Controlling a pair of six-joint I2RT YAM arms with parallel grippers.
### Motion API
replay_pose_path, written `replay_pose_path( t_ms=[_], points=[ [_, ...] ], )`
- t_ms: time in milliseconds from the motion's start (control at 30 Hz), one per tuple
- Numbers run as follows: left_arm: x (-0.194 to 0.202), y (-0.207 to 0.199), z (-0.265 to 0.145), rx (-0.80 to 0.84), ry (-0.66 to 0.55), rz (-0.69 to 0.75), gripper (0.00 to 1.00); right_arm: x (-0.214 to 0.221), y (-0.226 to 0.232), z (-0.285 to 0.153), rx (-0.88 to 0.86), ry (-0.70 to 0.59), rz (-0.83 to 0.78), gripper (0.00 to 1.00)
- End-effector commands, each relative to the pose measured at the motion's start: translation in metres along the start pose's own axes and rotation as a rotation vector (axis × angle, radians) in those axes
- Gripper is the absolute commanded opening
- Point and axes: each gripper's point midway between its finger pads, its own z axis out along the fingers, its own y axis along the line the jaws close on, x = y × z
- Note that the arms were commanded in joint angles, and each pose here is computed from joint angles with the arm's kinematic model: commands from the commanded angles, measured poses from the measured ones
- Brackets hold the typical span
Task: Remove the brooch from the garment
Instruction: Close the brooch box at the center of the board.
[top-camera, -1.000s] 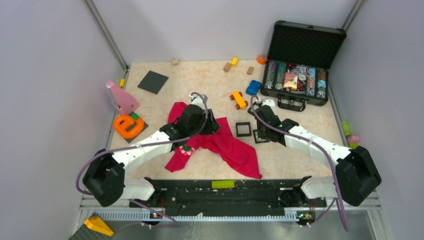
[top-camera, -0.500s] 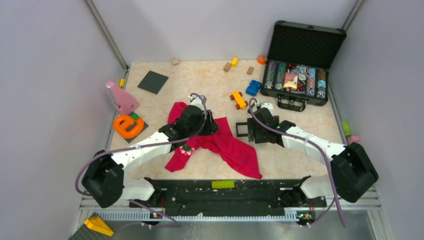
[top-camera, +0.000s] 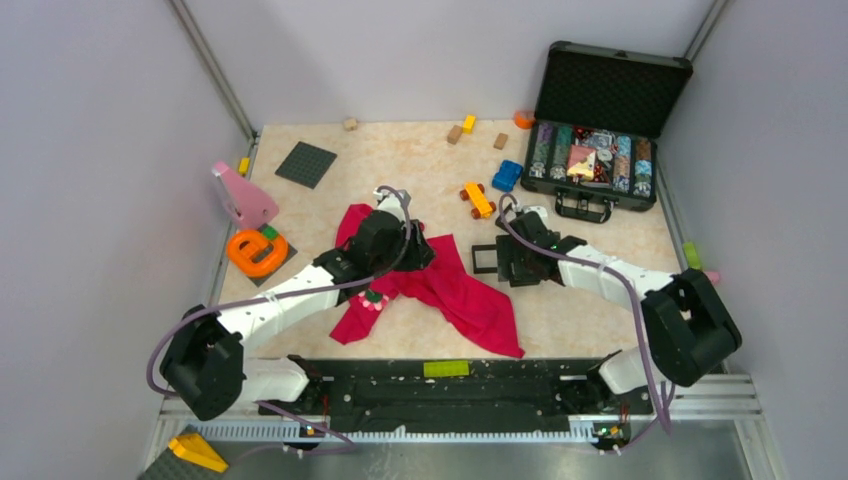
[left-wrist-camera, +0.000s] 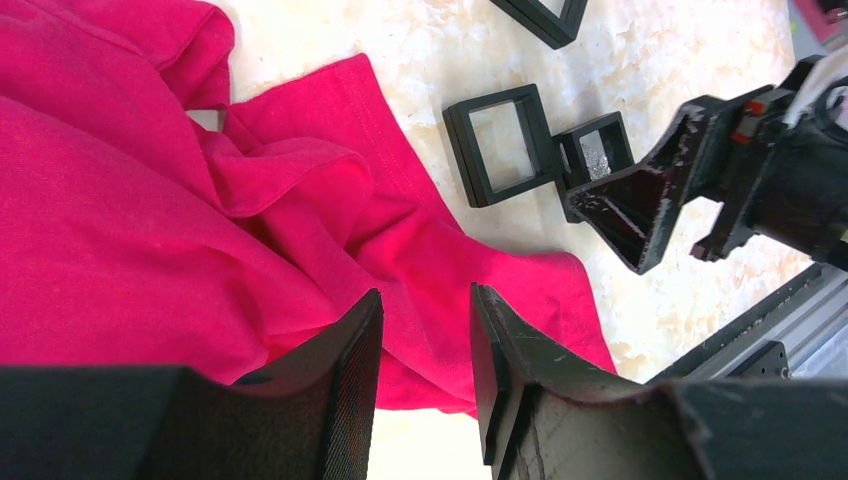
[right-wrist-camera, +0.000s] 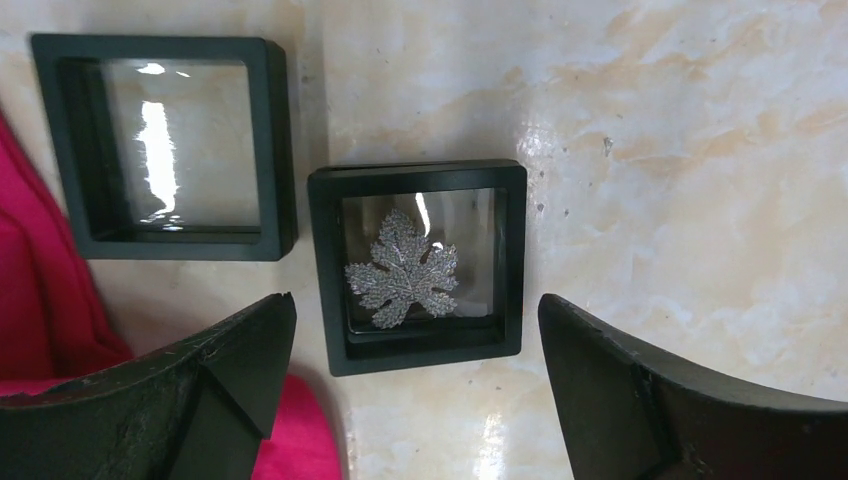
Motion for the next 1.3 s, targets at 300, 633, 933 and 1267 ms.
replay_pose_path(
  t_ms=[300, 633, 933, 1267],
  points=[
    [-0.012, -0.001, -0.011, 0.031, -0.045, 0.014, 0.42, 0.007, -0.033, 0.025, 0.152, 0.053, 0.049, 0.86],
    [-0.010, 0.001, -0.013, 0.042, -0.034, 0.019, 0.42, -0.003, -0.107, 0.031, 0.396, 0.027, 0.275, 0.86],
    [-0.013, 0.017, -0.020, -0.007, -0.043, 0.014, 0.44, -0.040, -0.102, 0.000, 0.322, -0.081, 0.252, 0.93],
    [-0.019, 0.082, -0.054, -0.280, -0.130, -0.046, 0.87, -0.069, -0.006, -0.035, 0.084, -0.152, 0.070, 0.94]
  ],
)
